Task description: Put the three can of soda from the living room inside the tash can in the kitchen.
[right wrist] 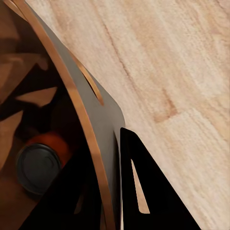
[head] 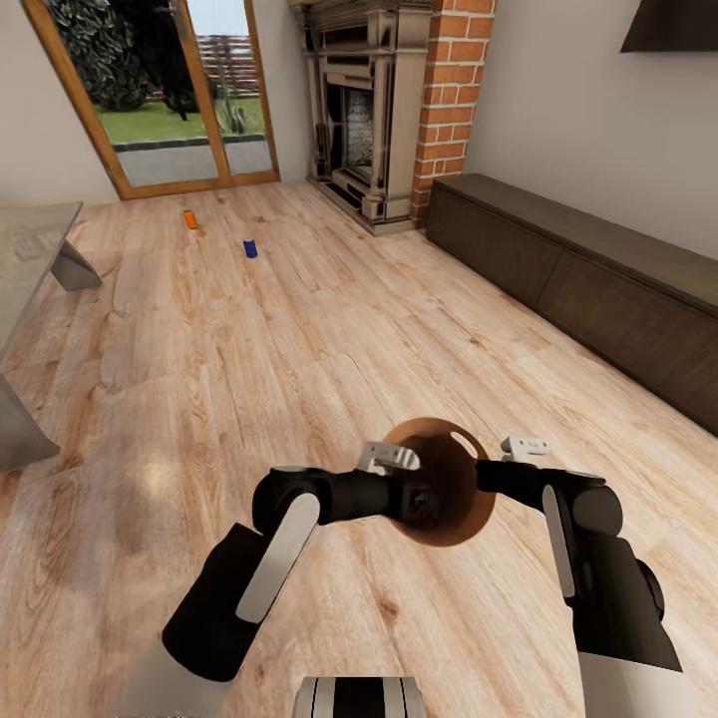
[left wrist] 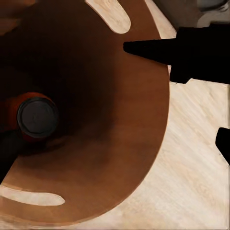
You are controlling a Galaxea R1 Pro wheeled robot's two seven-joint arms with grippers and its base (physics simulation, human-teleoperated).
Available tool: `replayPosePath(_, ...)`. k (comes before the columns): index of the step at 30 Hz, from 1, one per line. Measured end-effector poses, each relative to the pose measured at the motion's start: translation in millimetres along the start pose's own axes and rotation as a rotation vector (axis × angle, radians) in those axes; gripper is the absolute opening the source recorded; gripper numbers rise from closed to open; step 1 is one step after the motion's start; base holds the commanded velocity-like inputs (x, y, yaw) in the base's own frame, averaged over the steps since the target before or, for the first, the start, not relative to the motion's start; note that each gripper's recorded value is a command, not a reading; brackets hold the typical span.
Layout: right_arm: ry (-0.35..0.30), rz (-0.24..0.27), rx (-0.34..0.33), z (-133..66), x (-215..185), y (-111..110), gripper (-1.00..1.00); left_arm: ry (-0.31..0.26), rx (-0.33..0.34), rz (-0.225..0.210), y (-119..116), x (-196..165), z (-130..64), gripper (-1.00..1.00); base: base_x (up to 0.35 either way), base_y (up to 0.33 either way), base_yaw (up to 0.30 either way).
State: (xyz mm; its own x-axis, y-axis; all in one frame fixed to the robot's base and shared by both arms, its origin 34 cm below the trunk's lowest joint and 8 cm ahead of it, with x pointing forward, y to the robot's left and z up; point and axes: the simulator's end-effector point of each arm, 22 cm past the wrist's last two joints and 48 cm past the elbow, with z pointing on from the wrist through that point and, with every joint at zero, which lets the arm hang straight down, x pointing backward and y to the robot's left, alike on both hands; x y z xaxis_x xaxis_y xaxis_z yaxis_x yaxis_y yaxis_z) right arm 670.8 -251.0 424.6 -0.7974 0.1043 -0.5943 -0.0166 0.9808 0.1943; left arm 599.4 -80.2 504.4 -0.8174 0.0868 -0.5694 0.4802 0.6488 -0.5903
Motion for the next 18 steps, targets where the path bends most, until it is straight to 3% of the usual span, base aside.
replayPosePath(4,0.000,0.000,0.000,0.0,0,0,-1.00,0.006,0.065,-0.009,4,3,-9.4,1.00,0.000,0.000,0.000)
replayPosePath(7,0.000,0.000,0.001,0.1,0,0,-1.00,0.000,0.062,-0.026,27,4,-22.2,1.00,0.000,0.000,0.000)
replayPosePath(9,0.000,0.000,0.000,0.1,0,0,-1.00,0.002,0.110,-0.030,35,6,-35.3,1.00,0.000,0.000,0.000)
replayPosePath(11,0.001,0.000,0.000,0.2,0,0,-1.00,-0.012,0.184,-0.044,46,4,-58.6,1.00,0.000,0.000,0.000)
replayPosePath(14,0.001,0.000,0.000,0.3,0,0,-1.00,-0.077,0.344,-0.065,64,-13,-122.1,1.00,0.000,0.000,0.000)
replayPosePath(15,0.001,0.000,0.000,0.3,0,0,-1.00,-0.088,0.360,-0.066,66,-16,-130.7,1.00,0.000,0.000,0.000)
replayPosePath(16,0.001,0.000,0.001,0.3,0,0,-1.00,-0.106,0.398,-0.062,72,-20,-153.8,1.00,0.000,0.000,0.000)
replayPosePath(18,0.001,0.000,0.001,0.2,0,0,-1.00,-0.106,0.385,-0.054,88,-20,-173.3,1.00,0.000,0.000,0.000)
